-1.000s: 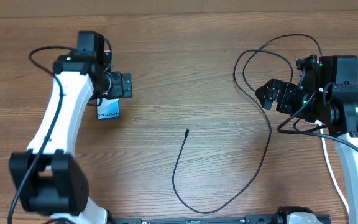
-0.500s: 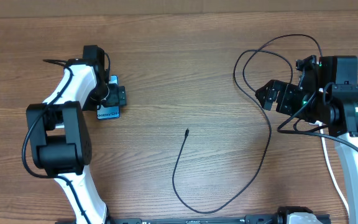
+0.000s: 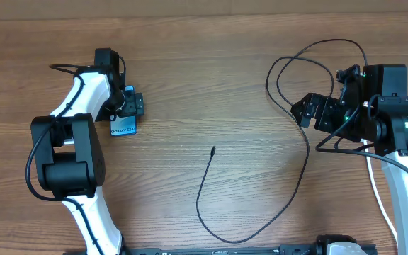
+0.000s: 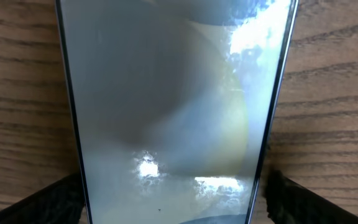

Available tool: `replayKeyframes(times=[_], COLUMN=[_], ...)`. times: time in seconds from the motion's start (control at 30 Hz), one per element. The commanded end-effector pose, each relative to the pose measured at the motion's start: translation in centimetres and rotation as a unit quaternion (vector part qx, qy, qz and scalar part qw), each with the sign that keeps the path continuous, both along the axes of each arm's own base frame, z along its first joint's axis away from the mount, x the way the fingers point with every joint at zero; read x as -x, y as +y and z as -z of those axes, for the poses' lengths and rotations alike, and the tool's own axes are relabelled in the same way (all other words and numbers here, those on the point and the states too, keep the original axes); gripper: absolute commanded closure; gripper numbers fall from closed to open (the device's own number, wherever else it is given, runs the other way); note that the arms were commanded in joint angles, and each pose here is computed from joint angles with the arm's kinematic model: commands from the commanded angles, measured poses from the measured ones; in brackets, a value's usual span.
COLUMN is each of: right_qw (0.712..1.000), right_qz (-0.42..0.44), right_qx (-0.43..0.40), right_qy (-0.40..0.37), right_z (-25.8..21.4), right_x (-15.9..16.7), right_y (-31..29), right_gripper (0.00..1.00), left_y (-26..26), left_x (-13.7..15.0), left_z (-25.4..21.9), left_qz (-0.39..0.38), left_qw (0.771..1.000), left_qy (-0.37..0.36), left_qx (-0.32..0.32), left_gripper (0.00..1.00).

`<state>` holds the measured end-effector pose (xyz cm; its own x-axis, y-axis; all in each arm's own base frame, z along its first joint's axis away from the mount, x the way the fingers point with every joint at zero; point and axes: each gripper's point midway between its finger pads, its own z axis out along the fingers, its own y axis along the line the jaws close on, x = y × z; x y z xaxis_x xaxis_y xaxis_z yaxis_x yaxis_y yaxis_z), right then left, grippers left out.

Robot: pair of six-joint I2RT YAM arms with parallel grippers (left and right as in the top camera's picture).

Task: Plug charger to phone and switch on socket
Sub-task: 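Lift the phone with the left gripper and tilt it upright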

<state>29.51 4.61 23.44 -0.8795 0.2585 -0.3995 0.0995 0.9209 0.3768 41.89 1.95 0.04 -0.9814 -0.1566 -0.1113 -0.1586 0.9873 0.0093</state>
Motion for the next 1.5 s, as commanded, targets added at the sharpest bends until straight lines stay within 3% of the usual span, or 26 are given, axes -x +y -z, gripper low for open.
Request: replayKeyframes(times=[0.0,0.2,0.37,0.63,1.0,1.47], right_qw=[1.0,1.0,1.0,1.0,1.0,1.0], right_qz=[-0.002,0.0,-0.001,-0.001,-0.001,-0.001], right_qx=[-0.001,-0.003,-0.003,-0.003,-0.003,-0.003], right_qy=[-0.016,-0.015,-0.016,-0.016,-0.015,-0.01], right_z=[-1.1,-1.1,-1.1,-1.1,-1.1,-1.0], right_x=[-0.3,-0.3,-0.3,-0.3,-0.3,-0.1], right_y=[0.0,0.0,0.1,0.1,0.1,0.0], right_gripper=[0.0,0.0,0.0,0.0,0.0,0.0], left_y=[-0.3,-1.3,-4.4,-8.0,-9.0,-8.6], left_x=[0.8,2.3,4.3,6.7,4.8,4.7], left_z=[1.9,2.0,1.8,1.6,1.9,2.3], left_qz=[0.004,-0.006,0.013,-0.001,-0.011,-0.003], left_qw=[1.0,0.998,0.994,0.989,0.994,0.995], left_qy=[0.028,0.061,0.101,0.144,0.102,0.096], left_qx=[0.0,0.002,0.046,0.043,0.04,0.028], left_gripper=[0.12,0.18,0.23,0.21,0.07,0.11])
